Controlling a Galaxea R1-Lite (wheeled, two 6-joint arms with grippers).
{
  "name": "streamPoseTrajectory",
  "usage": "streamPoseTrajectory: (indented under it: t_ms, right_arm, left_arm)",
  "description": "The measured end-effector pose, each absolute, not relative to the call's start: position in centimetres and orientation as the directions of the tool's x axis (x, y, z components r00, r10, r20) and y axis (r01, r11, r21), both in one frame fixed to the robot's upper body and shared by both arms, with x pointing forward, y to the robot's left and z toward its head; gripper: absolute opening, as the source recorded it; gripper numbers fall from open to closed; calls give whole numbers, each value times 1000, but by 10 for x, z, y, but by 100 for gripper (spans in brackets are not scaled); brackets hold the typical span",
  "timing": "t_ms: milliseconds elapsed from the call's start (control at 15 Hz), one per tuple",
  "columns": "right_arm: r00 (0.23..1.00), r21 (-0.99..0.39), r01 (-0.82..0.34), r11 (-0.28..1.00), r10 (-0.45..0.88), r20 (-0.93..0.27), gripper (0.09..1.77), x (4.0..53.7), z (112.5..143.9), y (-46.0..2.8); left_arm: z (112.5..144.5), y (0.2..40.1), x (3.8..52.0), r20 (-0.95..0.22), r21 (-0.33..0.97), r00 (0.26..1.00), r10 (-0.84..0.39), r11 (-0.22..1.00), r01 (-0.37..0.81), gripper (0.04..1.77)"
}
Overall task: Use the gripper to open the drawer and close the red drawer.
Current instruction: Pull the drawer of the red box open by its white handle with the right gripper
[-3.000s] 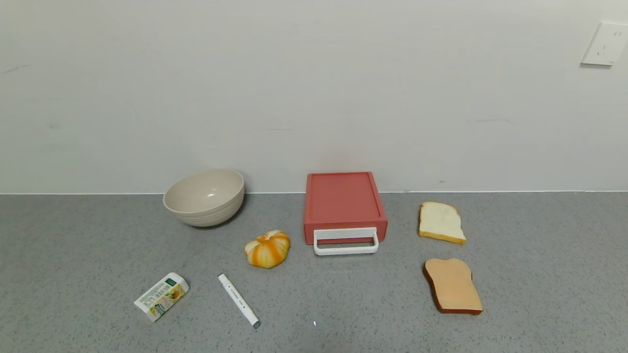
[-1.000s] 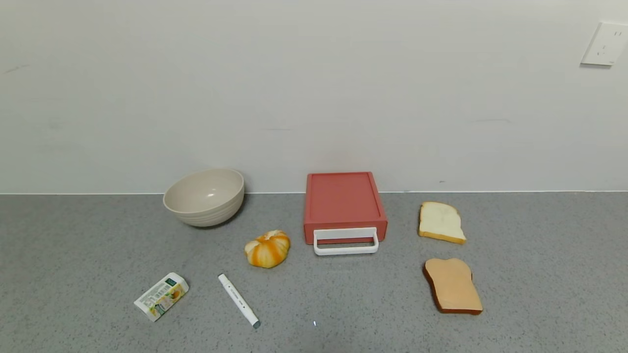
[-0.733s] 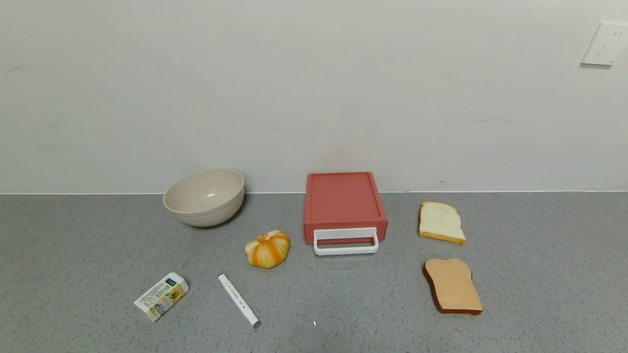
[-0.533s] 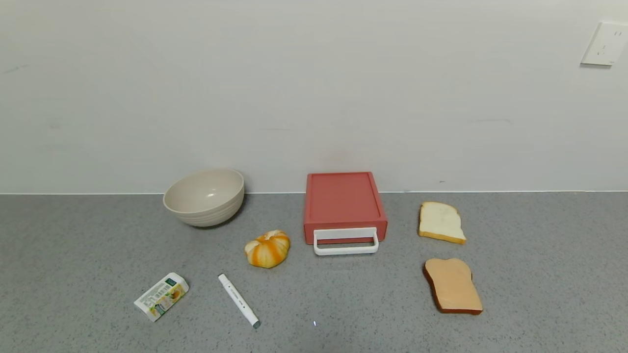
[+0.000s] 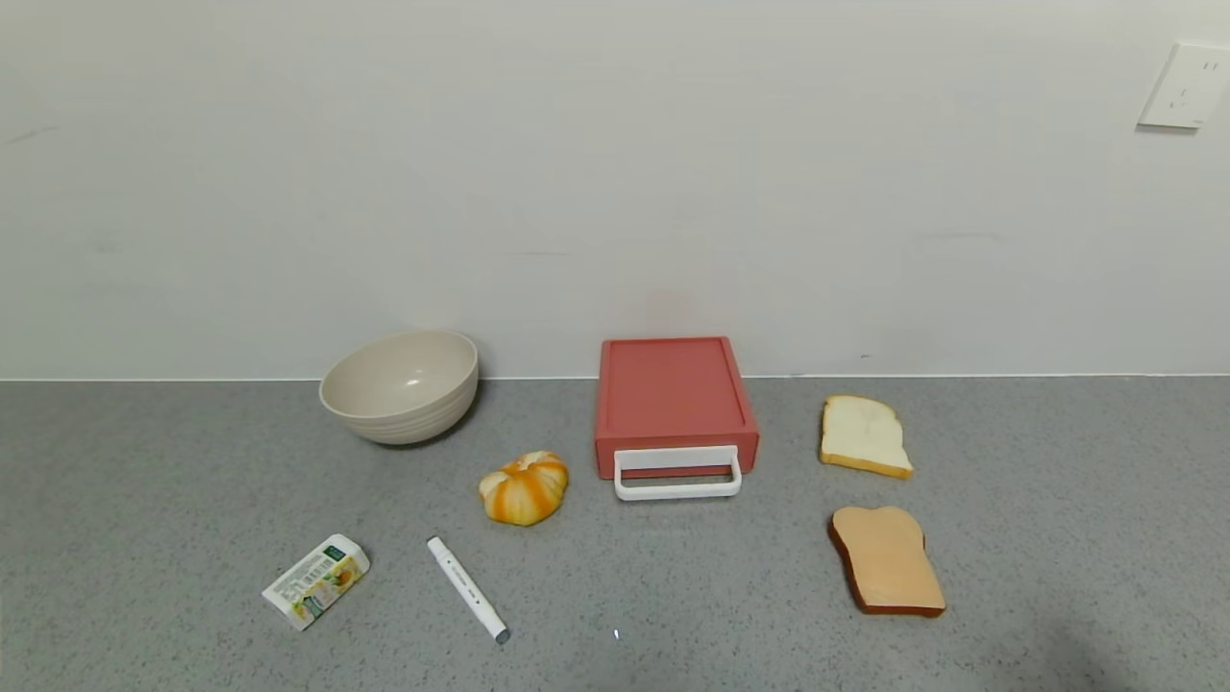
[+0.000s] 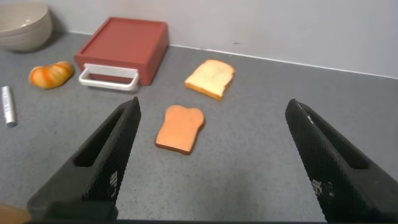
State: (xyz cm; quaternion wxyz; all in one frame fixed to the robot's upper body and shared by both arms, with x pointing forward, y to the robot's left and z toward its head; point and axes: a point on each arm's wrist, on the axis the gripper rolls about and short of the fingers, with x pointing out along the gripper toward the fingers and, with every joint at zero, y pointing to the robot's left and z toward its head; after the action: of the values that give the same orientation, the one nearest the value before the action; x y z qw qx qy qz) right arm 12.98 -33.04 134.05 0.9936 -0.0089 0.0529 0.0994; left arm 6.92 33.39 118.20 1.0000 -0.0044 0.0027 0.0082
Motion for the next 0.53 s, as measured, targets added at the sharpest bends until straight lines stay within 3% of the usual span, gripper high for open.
streamPoseTrajectory:
  t_ms: [200, 533]
  right_arm:
    - [933, 17, -288, 958, 284, -221, 171, 182, 1359, -320]
    - [849, 62, -382, 922, 377, -370, 171, 268, 1364, -295]
  left_arm:
    - [1182, 334, 69, -4, -6, 1000, 17, 1000, -17, 173]
    - [1182, 334, 69, -4, -7, 1000, 18, 1000, -18, 173]
